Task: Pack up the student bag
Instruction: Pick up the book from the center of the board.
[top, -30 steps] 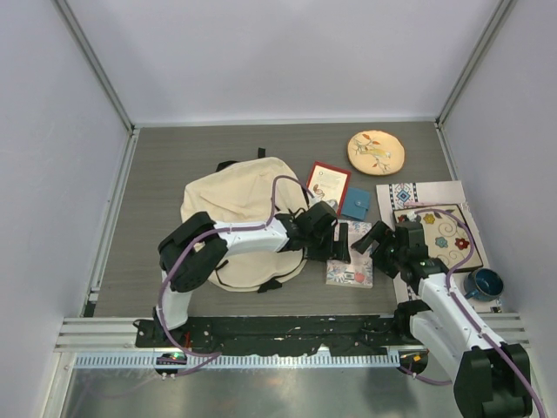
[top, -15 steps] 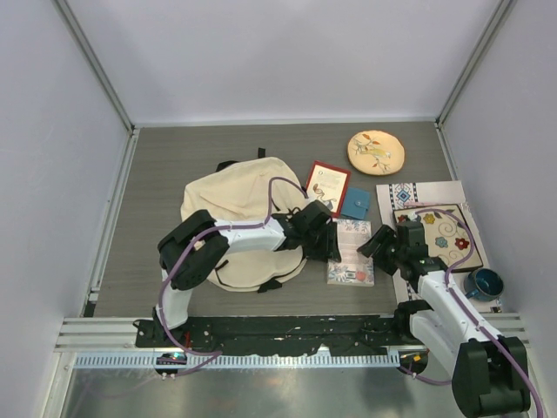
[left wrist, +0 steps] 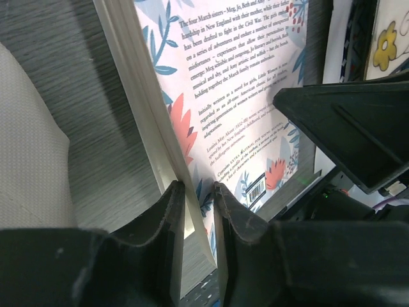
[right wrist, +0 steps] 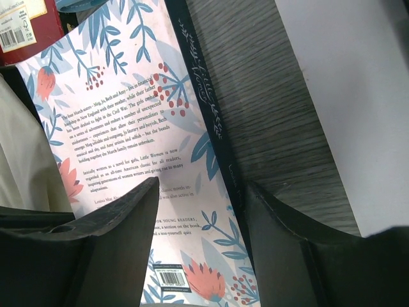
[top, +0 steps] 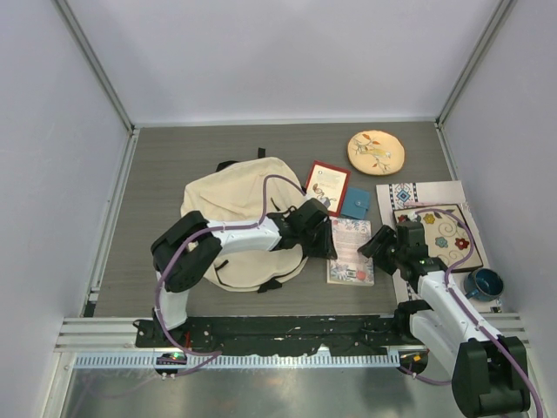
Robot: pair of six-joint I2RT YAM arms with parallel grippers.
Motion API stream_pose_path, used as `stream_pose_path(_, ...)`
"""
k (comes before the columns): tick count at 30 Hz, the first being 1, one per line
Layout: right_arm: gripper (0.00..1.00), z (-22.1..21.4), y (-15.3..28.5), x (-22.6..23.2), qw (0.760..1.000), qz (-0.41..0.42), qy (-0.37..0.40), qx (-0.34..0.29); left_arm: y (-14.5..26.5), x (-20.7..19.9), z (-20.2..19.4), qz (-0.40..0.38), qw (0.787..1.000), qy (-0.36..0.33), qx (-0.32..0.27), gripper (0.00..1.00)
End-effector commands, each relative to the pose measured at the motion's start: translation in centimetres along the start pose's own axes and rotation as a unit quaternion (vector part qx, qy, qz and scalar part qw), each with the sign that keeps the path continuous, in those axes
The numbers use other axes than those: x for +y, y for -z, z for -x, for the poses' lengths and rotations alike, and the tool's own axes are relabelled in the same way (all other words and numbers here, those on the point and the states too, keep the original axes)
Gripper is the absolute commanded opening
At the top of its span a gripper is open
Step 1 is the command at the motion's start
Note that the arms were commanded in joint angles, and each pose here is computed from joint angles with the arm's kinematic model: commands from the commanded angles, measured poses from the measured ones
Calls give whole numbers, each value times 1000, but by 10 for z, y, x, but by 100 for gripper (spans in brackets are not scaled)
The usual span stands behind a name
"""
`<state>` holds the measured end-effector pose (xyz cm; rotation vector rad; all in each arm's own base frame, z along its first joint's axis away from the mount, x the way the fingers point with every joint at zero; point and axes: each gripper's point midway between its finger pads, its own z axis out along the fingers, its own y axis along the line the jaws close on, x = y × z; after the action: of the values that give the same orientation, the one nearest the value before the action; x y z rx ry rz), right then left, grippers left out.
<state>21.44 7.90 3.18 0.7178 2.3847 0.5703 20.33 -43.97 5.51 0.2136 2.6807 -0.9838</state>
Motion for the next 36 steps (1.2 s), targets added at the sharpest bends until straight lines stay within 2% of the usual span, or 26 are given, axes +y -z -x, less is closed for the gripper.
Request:
stream_pose_path(1,61,-8,5,35,996,86,-3,29,23,-77,25,-138,989,-18,-50,30)
stream_pose_path(3,60,-8,5,35,996,86,-3,29,23,-79,26,-142,988,-18,-51,42)
stream_pose_path(6,61,-9,5,36,996,89,-2,30,20,-78,25,-142,989,-15,-49,51)
stream_pose_path(11,61,-9,5,36,995,91,-1,32,15,-76,21,-141,989,-9,-39,50)
stream_pose_path(16,61,-10,5,37,995,95,-2,34,14,-78,21,-149,988,-8,-36,35)
stream_pose_path(19,61,-12,4,37,995,95,-2,37,14,-82,20,-160,987,-10,-34,36)
stream_pose_path(21,60,-11,5,38,995,97,-3,36,13,-82,20,-162,986,-9,-33,44)
stream_pose_path(25,61,-12,4,37,995,97,-3,37,8,-78,15,-156,987,-5,-23,45)
stream_pose_path(26,61,-12,4,37,995,97,-2,37,7,-76,14,-154,988,-4,-20,43)
stream_pose_path(28,61,-12,4,37,995,96,-1,38,3,-71,12,-142,990,2,-14,30)
stream_pose_path(30,61,-11,4,36,995,95,-2,36,2,-69,12,-140,990,4,-14,8)
stream_pose_path(31,61,-11,4,36,995,94,-1,35,2,-68,11,-136,991,4,-12,4)
stream_pose_path(32,61,-10,4,36,995,92,-1,32,3,-66,12,-131,991,3,-15,0)
stream_pose_path(36,70,3,10,36,997,76,6,10,14,-68,15,-128,991,-20,-21,0)
